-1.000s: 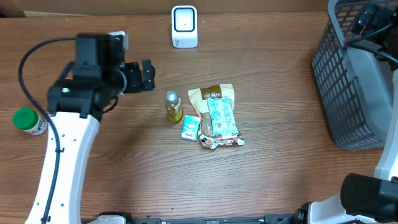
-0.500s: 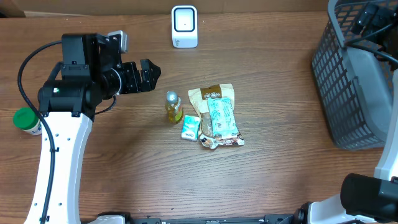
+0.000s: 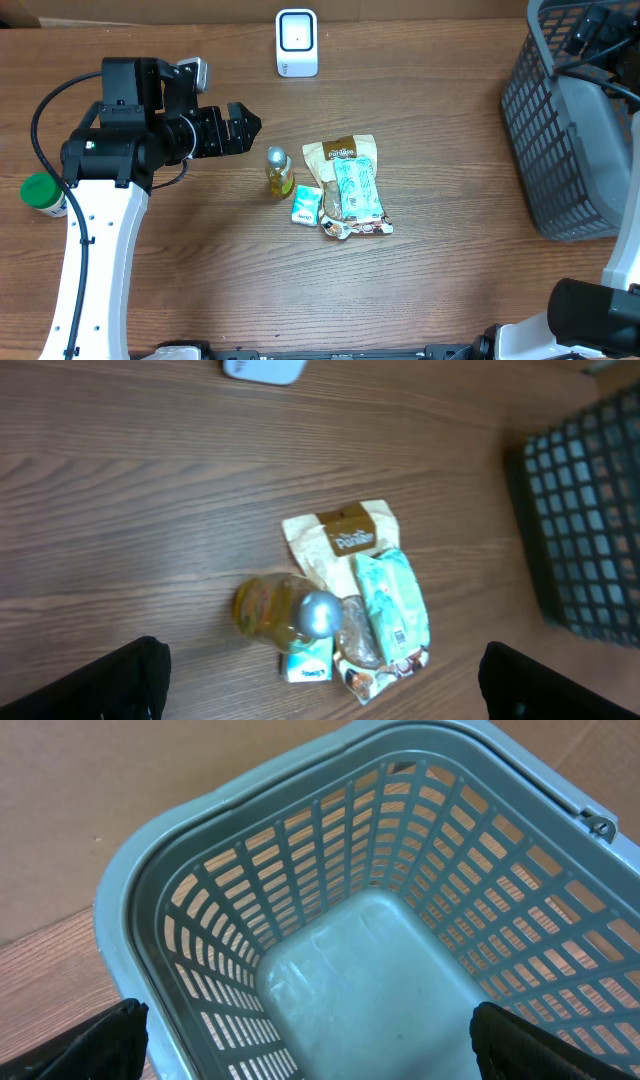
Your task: Scan the item barcode
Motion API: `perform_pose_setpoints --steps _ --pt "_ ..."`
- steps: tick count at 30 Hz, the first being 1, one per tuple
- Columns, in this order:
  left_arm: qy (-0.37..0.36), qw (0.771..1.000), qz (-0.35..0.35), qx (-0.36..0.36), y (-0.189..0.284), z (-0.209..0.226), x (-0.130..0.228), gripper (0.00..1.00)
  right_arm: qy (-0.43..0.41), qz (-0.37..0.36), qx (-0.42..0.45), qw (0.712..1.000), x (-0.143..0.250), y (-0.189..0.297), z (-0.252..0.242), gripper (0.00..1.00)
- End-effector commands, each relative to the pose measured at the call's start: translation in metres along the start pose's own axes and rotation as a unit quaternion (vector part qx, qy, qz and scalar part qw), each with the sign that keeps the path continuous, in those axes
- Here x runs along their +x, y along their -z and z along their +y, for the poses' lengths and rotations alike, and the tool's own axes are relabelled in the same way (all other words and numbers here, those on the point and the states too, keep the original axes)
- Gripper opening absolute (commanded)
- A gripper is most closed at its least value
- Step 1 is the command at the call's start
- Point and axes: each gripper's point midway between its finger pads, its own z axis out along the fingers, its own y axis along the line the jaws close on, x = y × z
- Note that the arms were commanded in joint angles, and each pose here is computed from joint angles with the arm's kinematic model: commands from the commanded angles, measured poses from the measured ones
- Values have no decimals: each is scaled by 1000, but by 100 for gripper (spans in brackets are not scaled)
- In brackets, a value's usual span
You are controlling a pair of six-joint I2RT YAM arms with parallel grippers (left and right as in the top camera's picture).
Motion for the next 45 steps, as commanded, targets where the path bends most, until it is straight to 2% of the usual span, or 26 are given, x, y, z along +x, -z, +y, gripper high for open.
perform_pose_setpoints --steps 1,11,16,28,41,45 --pt "-32 999 15 39 -4 -10 6 100 -5 -16 2 1000 -9 9 -2 100" --pt "-20 996 78 36 -31 -6 26 100 -5 -16 2 1000 -9 9 -2 100" --pt "-40 993 110 13 -52 -6 38 100 -5 -16 2 1000 -9 9 -2 100" --pt "-81 988 120 -49 -62 -5 47 100 -5 -16 2 1000 -9 9 -2 100" --pt "-100 983 147 -53 -79 -14 60 100 -5 -16 2 1000 -9 9 -2 100" --pt "-91 981 142 -92 -80 -6 59 100 -5 -16 2 1000 -9 9 -2 100"
